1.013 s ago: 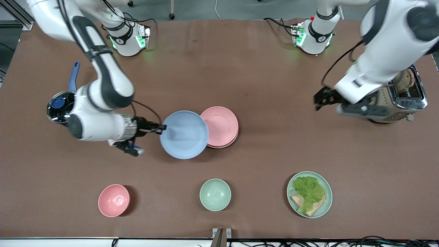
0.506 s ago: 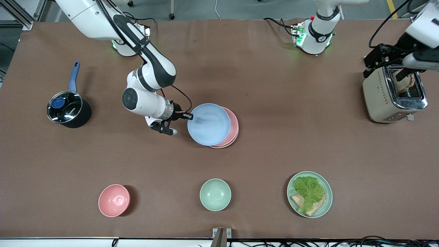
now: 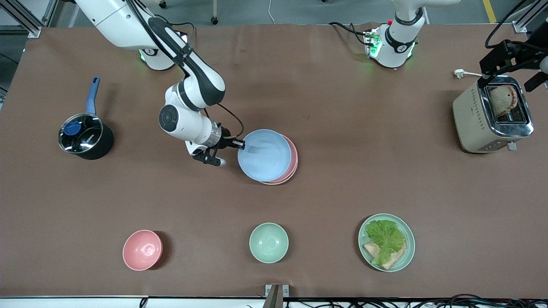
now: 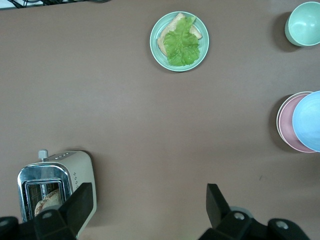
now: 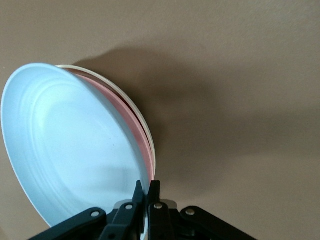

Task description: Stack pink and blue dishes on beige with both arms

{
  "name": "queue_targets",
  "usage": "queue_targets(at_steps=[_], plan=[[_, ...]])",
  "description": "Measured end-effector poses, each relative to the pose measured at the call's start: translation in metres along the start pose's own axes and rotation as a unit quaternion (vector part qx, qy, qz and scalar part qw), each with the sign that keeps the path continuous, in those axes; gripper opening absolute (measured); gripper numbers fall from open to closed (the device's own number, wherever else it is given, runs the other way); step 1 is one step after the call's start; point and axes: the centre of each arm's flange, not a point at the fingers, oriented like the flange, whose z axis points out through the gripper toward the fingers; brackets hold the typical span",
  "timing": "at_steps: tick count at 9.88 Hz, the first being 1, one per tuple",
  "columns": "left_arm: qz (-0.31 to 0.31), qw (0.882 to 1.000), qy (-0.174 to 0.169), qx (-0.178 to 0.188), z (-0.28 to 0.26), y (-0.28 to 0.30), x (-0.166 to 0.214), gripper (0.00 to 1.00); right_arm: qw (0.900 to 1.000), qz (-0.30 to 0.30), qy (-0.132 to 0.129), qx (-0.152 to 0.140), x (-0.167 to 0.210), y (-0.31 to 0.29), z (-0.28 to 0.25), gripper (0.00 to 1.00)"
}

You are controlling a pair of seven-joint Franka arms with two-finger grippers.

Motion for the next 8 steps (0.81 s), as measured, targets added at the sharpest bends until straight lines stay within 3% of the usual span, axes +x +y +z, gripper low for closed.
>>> queue_targets(at_steps=[2, 3, 5, 7, 8], plan=[[-0.006, 1.0, -0.01, 0.0, 0.005, -0.003, 0.001, 1.0, 1.0, 0.0, -0.002, -0.002, -0.003, 0.002, 0.013, 0.06], [-0.01, 1.0, -0.012, 0.0, 0.006, -0.005, 0.001, 1.0, 1.0, 0.001, -0.003, -0.002, -0.003, 0.003, 0.016, 0.14], [-0.016, 1.0, -0.013, 0.0, 0.006, -0.007, 0.0, 1.0, 1.0, 0.001, 0.001, 0.0, 0.0, 0.002, 0.014, 0.44], [-0.02, 1.0, -0.013, 0.001, 0.006, -0.006, 0.0, 1.0, 1.0, -0.003, 0.023, 0.008, 0.015, -0.002, -0.026, 0.75], [-0.021, 1.0, -0.013, 0.001, 0.006, -0.006, 0.0, 1.0, 0.999, -0.024, 0.029, -0.018, 0.026, 0.001, -0.07, 0.88]])
